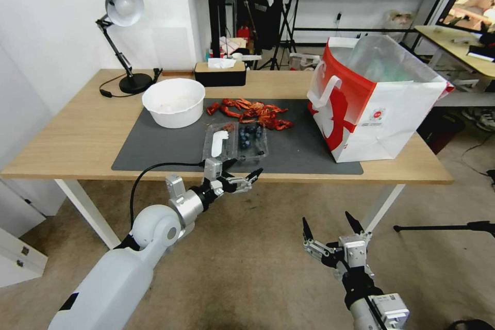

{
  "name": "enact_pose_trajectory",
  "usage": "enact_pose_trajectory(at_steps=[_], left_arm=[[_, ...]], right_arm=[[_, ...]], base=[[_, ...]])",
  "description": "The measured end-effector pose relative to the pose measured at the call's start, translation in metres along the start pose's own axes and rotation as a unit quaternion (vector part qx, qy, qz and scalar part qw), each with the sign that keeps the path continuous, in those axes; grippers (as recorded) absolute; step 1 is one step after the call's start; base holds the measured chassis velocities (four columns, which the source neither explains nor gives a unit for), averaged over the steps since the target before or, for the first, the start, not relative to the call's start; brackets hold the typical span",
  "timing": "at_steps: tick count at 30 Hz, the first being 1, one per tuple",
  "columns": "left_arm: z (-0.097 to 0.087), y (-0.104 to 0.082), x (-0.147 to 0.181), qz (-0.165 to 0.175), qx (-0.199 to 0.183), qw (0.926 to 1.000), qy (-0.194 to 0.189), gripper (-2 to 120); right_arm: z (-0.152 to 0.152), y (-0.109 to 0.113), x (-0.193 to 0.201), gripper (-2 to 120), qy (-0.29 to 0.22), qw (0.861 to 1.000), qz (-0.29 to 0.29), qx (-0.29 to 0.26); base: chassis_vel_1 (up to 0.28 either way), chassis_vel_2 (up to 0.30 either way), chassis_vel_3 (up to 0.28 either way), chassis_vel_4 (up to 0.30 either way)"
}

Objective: Close the takeout container lid, then place the container into the takeout bag.

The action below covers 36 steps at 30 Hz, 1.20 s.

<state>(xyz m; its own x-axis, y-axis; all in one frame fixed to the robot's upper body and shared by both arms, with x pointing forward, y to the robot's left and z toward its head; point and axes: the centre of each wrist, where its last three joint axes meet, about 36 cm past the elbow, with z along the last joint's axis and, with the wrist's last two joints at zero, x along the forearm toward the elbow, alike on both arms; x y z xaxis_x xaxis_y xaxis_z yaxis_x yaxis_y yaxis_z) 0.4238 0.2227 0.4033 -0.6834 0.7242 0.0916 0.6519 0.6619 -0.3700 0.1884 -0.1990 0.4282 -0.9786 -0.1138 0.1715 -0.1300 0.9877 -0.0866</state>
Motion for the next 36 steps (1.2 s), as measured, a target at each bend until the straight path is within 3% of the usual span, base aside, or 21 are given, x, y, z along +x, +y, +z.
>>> enact_pose_trajectory(at_steps=[8, 15, 24, 27, 29, 31, 32, 35, 36], left_arm=[[0.003, -0.002, 0.009, -0.003, 0.001, 1.0, 0.004, 100], [0.013, -0.015, 0.025, -0.008, 0.006, 0.9999, 0.001, 100], [0.007, -0.036, 0.053, -0.026, -0.022, 0.9988, -0.034, 100], [0.017, -0.048, 0.069, -0.077, -0.048, 0.9945, -0.052, 100], [0.02, -0.051, 0.073, -0.093, -0.052, 0.9926, -0.058, 100], [0.032, -0.06, 0.085, -0.14, -0.067, 0.9851, -0.073, 100], [0.032, -0.06, 0.085, -0.14, -0.067, 0.9851, -0.073, 100], [0.049, -0.068, 0.103, -0.198, -0.095, 0.9725, -0.077, 100], [0.049, -0.068, 0.103, -0.198, -0.095, 0.9725, -0.077, 100]], right_arm=[[-0.001, 0.002, 0.001, 100, -0.001, 1.0, -0.002, 0.002], [-0.001, 0.002, 0.001, 100, -0.002, 1.0, -0.004, 0.001], [-0.001, 0.004, 0.0, 100, -0.005, 1.0, -0.007, -0.002], [-0.001, 0.005, 0.0, 100, -0.012, 1.0, -0.01, -0.005], [-0.002, 0.005, 0.0, 100, -0.019, 1.0, -0.012, -0.006], [-0.001, 0.005, 0.0, 100, -0.035, 0.999, -0.019, -0.01], [-0.001, 0.005, 0.0, 100, -0.035, 0.999, -0.019, -0.01], [0.005, 0.003, 0.0, 100, -0.06, 0.998, -0.032, -0.009], [0.005, 0.003, 0.0, 100, -0.06, 0.998, -0.032, -0.009]], base=[[0.0, 0.0, 0.0, 0.0], [0.0, 0.0, 0.0, 0.0], [0.0, 0.0, 0.0, 0.0], [0.0, 0.0, 0.0, 0.0], [0.0, 0.0, 0.0, 0.0], [0.0, 0.0, 0.0, 0.0], [0.0, 0.0, 0.0, 0.0], [0.0, 0.0, 0.0, 0.0], [0.0, 0.0, 0.0, 0.0]])
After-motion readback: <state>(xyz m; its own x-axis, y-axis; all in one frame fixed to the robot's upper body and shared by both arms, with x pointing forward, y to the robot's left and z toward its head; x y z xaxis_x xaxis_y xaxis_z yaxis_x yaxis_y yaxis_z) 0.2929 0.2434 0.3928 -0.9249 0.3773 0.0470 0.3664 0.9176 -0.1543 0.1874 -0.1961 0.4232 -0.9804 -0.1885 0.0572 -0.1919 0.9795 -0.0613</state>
